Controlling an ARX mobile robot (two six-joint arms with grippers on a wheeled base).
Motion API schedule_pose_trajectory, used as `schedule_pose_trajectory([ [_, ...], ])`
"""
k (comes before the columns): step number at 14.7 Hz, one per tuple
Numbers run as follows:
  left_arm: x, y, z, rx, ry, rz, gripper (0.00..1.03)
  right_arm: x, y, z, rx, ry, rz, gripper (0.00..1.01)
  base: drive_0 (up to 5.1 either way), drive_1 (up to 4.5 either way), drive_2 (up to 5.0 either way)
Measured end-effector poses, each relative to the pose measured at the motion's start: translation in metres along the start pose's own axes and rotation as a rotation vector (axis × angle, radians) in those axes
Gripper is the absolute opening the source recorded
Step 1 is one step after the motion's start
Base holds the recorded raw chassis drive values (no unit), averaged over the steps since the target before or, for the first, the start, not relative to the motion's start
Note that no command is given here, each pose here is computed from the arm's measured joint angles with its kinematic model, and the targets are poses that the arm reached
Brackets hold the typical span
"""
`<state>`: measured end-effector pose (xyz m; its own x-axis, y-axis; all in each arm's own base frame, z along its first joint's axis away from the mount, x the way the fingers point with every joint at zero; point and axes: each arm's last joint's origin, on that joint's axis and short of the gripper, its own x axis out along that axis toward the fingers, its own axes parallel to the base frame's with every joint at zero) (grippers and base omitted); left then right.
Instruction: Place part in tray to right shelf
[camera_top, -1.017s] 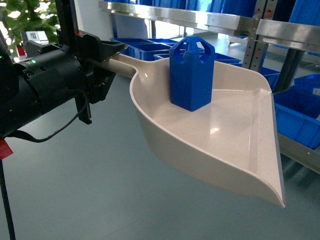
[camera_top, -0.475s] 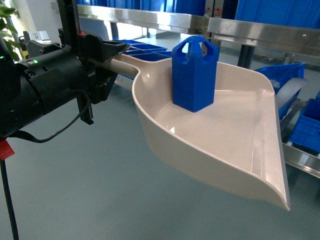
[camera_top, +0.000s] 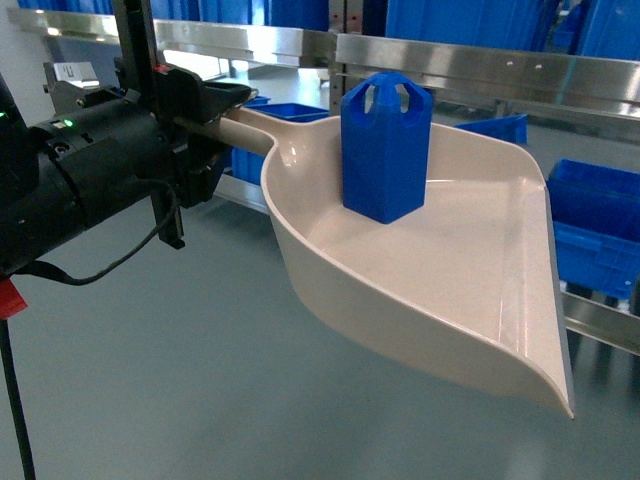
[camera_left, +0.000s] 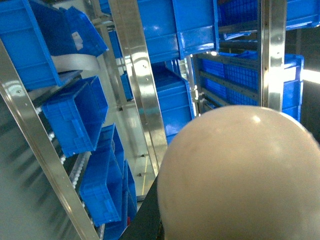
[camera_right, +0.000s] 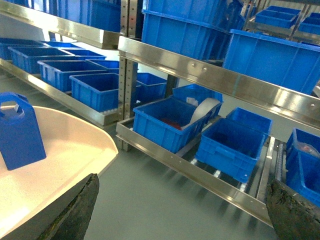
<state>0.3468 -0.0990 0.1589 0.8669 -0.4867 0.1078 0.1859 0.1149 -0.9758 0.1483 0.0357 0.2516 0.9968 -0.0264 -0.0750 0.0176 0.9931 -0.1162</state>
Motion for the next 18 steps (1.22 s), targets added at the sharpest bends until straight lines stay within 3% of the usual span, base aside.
schedule_pose_trajectory([
  [18, 0.0, 0.0, -0.0001, 0.0, 0.002, 0.0, 0.14, 0.0, 0.0, 0.0, 0.0, 0.0, 0.0, 0.98, -1.5, -1.53, -1.5],
])
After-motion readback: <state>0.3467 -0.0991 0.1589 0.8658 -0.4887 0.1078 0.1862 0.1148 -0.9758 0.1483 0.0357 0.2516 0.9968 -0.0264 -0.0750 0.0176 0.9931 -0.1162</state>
